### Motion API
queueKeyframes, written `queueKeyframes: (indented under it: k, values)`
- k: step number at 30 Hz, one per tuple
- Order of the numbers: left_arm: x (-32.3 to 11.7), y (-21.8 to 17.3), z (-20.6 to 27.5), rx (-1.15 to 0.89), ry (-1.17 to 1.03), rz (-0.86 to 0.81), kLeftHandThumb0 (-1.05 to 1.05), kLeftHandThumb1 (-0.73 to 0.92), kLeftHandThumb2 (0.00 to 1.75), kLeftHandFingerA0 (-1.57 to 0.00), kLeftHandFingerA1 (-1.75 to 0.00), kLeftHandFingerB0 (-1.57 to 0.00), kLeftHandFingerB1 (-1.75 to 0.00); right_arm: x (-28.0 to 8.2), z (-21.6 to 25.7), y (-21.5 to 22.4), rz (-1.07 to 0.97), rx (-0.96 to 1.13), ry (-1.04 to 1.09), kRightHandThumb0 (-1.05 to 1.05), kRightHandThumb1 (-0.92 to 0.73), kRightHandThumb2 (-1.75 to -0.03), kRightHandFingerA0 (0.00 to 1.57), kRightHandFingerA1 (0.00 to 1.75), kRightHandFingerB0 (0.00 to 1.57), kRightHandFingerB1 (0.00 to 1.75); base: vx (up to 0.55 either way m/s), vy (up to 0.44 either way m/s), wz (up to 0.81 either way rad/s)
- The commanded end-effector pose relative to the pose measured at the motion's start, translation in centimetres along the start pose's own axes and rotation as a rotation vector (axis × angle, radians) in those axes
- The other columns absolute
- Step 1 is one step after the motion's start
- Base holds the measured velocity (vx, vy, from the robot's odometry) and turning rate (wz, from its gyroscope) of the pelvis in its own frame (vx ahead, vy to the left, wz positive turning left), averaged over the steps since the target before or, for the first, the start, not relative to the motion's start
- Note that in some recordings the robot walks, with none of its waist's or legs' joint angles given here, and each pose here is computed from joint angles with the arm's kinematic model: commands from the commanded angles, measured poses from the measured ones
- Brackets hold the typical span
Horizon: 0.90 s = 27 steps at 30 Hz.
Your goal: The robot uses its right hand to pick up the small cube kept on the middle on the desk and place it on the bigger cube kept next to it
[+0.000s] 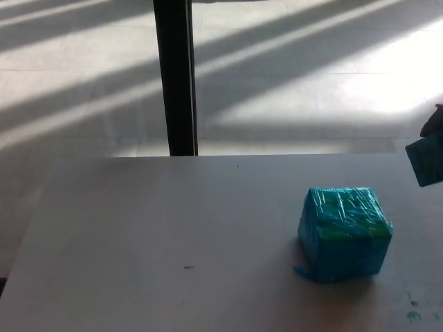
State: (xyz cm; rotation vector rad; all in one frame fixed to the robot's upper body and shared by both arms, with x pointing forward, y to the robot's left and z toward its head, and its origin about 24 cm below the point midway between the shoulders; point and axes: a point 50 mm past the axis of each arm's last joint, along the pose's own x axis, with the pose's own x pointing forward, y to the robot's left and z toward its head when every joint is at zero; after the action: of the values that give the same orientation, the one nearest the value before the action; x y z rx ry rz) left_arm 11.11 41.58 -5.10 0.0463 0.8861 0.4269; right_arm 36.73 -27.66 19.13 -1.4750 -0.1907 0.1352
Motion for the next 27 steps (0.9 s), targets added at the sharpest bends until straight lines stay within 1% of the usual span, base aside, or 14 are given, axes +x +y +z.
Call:
queueKeyframes:
  k: [1,3,4,6,7,8,11,13,14,15,16,19,22,27]
  values:
    - [-0.4,0.9,0.1,0.006,-0.002,0.023,-0.68,0.71,0.61,-0.42,-0.53,-0.42,-0.38,0.5,1.5,-3.2,0.032,0.038,-0.083,-0.18,-0.67,-0.81,0.72,1.73,0.62,1.55,0.00,0.000,0.00]
    - [-0.4,1.0,0.3,-0.010,-0.007,0.030,-0.68,0.69,0.61,-0.42,-0.55,-0.44,-0.39,0.6,2.8,-3.2,0.071,0.022,-0.146,-0.17,-0.71,-0.74,0.69,1.74,0.59,1.57,0.00,0.000,0.00]
    - [-0.3,0.9,0.3,-0.015,-0.008,0.031,-0.67,0.70,0.61,-0.41,-0.55,-0.43,-0.40,0.6,3.4,-2.9,0.073,0.028,-0.197,-0.14,-0.67,-0.81,0.72,1.75,0.62,1.59,0.00,0.000,0.00]
    - [-0.3,0.9,0.3,-0.002,-0.004,0.032,-0.68,0.70,0.62,-0.42,-0.54,-0.45,-0.39,0.6,4.3,-2.4,0.093,0.013,-0.252,-0.20,-0.71,-0.79,0.71,1.75,0.60,1.58,0.00,0.000,0.00]
    - [-0.3,0.9,0.3,-0.001,-0.005,0.032,-0.68,0.70,0.62,-0.42,-0.55,-0.45,-0.39,0.6,4.6,-2.3,0.112,0.001,-0.261,-0.23,-0.71,-0.65,0.84,1.71,0.66,1.42,0.00,0.000,0.00]
    - [-0.3,0.9,0.3,0.001,-0.007,0.032,-0.68,0.70,0.61,-0.41,-0.55,-0.45,-0.39,0.6,5.1,-2.1,0.134,-0.016,-0.280,-0.28,-0.72,-0.62,0.74,1.71,0.64,1.41,0.00,0.000,0.00]
    - [-0.3,0.9,0.3,-0.004,-0.002,0.034,-0.69,0.69,0.61,-0.42,-0.54,-0.44,-0.39,0.4,6.4,-1.3,0.186,-0.043,-0.329,-0.26,-0.74,-0.61,0.73,1.74,0.63,1.42,0.00,0.000,0.00]
    - [-0.4,1.0,0.3,0.004,-0.009,0.030,-0.70,0.70,0.62,-0.41,-0.55,-0.45,-0.39,0.2,7.1,-0.8,0.212,-0.059,-0.361,-0.23,-0.69,-0.61,0.75,1.73,0.65,1.48,0.00,0.000,0.00]
    - [-0.4,1.0,0.3,0.004,-0.011,0.026,-0.70,0.69,0.62,-0.42,-0.56,-0.43,-0.39,0.1,7.3,-0.3,0.212,-0.071,-0.378,-0.23,-0.69,-0.60,0.74,1.75,0.62,1.55,0.00,0.000,0.00]
    - [-0.5,1.1,0.5,0.011,-0.021,0.019,-0.70,0.70,0.61,-0.42,-0.56,-0.44,-0.39,0.0,7.4,0.0,0.226,-0.088,-0.386,-0.15,-0.68,-0.69,0.92,1.75,0.62,1.51,0.00,0.000,0.00]
    - [-0.5,1.1,0.6,0.021,-0.020,0.023,-0.67,0.71,0.62,-0.42,-0.55,-0.44,-0.39,-0.1,7.5,0.5,0.252,-0.092,-0.378,-0.22,-0.71,-0.73,0.74,1.75,0.60,1.58,0.00,0.000,0.00]
    - [-0.4,1.0,0.6,0.019,-0.015,0.026,-0.67,0.72,0.62,-0.40,-0.54,-0.42,-0.38,-0.2,7.5,0.8,0.277,-0.100,-0.368,-0.22,-0.70,-0.74,0.72,1.75,0.60,1.58,0.00,0.000,0.00]
    - [-0.4,1.0,0.6,0.019,-0.009,0.023,-0.67,0.72,0.62,-0.40,-0.54,-0.41,-0.39,-0.2,7.4,1.1,0.284,-0.106,-0.358,-0.23,-0.71,-0.67,0.72,1.75,0.61,1.56,0.00,0.000,0.00]
    - [-0.3,1.0,0.6,0.015,-0.007,0.024,-0.67,0.71,0.61,-0.38,-0.55,-0.40,-0.40,-0.3,7.4,1.4,0.289,-0.133,-0.360,-0.21,-0.72,-0.70,0.71,1.75,0.58,1.57,0.00,0.000,0.00]
